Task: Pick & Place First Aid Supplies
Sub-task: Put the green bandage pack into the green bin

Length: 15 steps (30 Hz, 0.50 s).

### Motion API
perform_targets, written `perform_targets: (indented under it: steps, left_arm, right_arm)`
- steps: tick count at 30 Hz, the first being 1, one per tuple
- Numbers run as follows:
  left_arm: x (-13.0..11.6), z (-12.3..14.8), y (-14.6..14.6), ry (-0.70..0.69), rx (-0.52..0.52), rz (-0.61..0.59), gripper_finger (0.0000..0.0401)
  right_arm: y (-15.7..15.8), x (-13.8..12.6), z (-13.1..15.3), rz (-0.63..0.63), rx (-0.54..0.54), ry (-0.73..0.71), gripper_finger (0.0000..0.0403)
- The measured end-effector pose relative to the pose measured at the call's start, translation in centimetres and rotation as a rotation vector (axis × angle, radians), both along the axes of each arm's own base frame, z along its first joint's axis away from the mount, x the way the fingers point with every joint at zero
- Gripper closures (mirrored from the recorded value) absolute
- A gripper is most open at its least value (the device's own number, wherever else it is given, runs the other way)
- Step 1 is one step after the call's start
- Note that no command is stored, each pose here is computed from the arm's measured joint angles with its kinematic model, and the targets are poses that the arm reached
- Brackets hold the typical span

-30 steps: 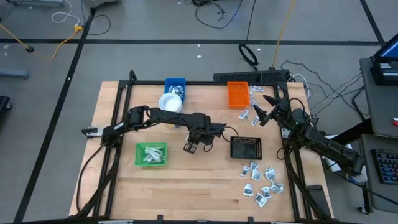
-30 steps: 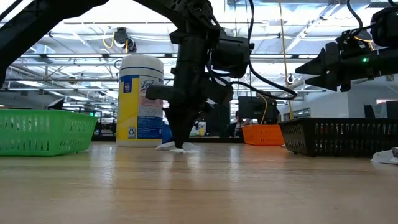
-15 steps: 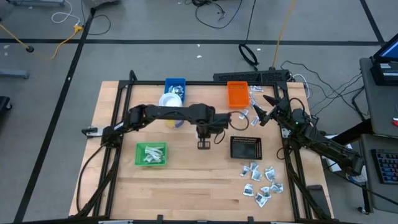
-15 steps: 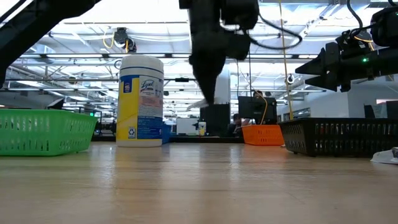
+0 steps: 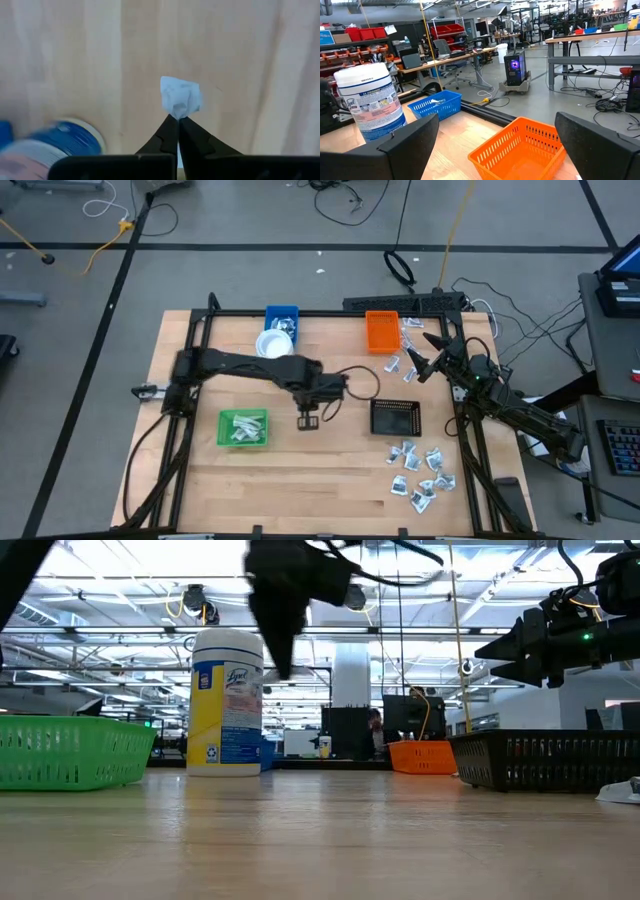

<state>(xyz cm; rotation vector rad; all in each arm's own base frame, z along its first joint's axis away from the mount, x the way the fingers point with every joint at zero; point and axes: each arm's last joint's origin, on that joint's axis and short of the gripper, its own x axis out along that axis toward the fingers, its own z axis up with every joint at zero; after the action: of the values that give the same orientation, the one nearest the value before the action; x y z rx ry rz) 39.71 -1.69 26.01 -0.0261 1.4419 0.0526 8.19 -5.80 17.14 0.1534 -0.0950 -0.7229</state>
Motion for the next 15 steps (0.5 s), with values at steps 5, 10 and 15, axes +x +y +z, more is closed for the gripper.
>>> perform_targets:
  steps: [5,10,15]
  left_arm:
    - [-4.9,-0.1,-1.0,-0.030,-0.033,-0.017,0.0398]
    - [-9.7,-0.5,-1.6,-0.030,-0.032,-0.055,0.0399]
    - [-13.8,-1.0,-2.0,-0.032,-0.034,-0.082,0.0399]
  right_arm:
    - [0.0,0.0,0.0,0.000,0.000,0.000,0.0009]
    - [0.0,0.0,0.0,0.000,0.000,0.000,0.0009]
    - [0.0,0.0,0.0,0.000,0.000,0.000,0.0009]
